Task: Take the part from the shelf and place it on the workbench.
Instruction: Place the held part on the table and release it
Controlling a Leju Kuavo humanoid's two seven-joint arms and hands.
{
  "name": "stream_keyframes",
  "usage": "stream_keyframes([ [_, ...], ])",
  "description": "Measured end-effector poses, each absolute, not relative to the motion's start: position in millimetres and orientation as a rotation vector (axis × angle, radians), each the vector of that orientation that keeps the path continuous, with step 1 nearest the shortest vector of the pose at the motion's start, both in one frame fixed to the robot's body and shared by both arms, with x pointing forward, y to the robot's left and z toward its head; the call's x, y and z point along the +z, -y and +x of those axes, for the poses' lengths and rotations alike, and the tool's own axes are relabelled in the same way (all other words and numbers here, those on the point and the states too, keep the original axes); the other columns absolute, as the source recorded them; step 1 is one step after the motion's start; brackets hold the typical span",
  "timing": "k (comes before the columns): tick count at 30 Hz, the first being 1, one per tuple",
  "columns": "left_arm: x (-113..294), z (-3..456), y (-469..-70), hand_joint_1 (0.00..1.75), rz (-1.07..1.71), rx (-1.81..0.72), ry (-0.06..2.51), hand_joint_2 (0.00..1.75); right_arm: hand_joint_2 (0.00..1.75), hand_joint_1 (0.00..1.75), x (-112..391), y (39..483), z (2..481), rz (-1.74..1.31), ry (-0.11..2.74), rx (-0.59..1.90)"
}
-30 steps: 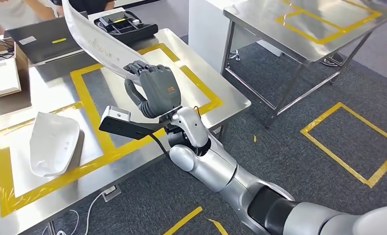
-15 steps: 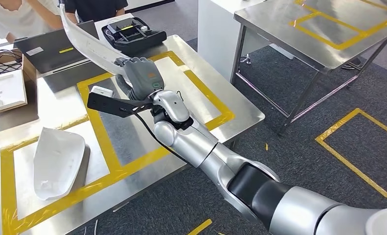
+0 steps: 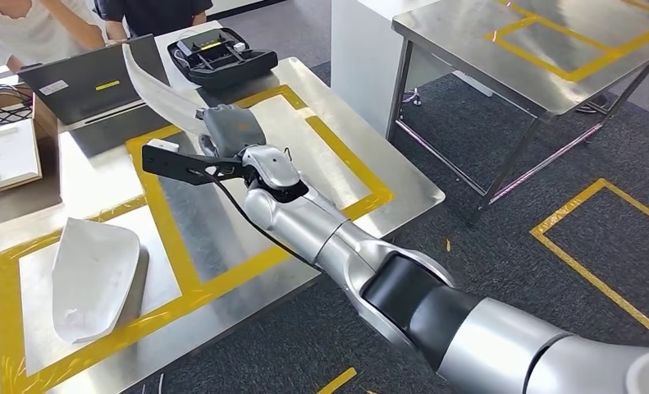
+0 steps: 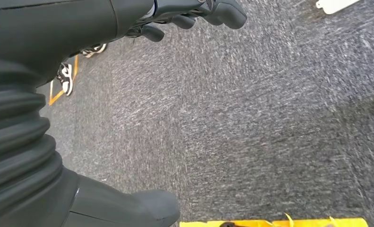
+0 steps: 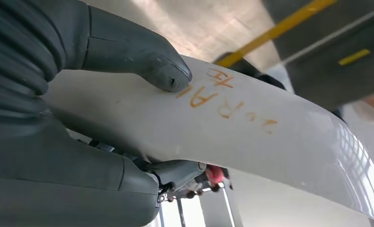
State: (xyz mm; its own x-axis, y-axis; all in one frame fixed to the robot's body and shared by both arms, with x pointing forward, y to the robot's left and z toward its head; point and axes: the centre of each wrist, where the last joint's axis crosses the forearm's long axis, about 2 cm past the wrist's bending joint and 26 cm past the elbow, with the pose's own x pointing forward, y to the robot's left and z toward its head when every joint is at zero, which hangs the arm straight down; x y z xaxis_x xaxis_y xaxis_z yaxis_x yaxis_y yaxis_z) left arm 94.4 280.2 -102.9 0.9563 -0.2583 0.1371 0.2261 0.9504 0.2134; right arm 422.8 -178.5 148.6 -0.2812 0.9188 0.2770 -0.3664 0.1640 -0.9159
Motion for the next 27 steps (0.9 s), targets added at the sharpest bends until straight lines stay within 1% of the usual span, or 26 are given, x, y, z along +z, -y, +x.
stream_keyframes([
  [4, -102, 97, -280, 0.0, 0.199, -0.248, 0.16, 1.75, 1.75, 1.75, 140, 204, 428, -0.637, 1.049, 1.412],
  [9, -103, 94, -280, 0.0, 0.198, -0.249, 0.15, 1.75, 1.75, 1.75, 119, 228, 421, -0.594, 0.913, 1.447],
  [16, -103, 95, -280, 0.0, 0.197, -0.255, 0.162, 1.75, 1.75, 1.75, 80, 226, 391, -0.539, 0.813, 1.592],
  [22, -102, 100, -280, 0.0, 0.198, -0.256, 0.177, 1.75, 1.75, 1.75, 71, 219, 383, -0.517, 0.823, 1.618],
  [26, -102, 99, -280, 0.0, 0.199, -0.254, 0.176, 1.75, 0.0, 0.0, 72, 218, 383, -0.507, 0.864, 1.624],
  [27, -102, 99, -280, 0.0, 0.199, -0.253, 0.172, 1.31, 0.0, 0.0, 72, 217, 383, -0.501, 0.877, 1.628],
])
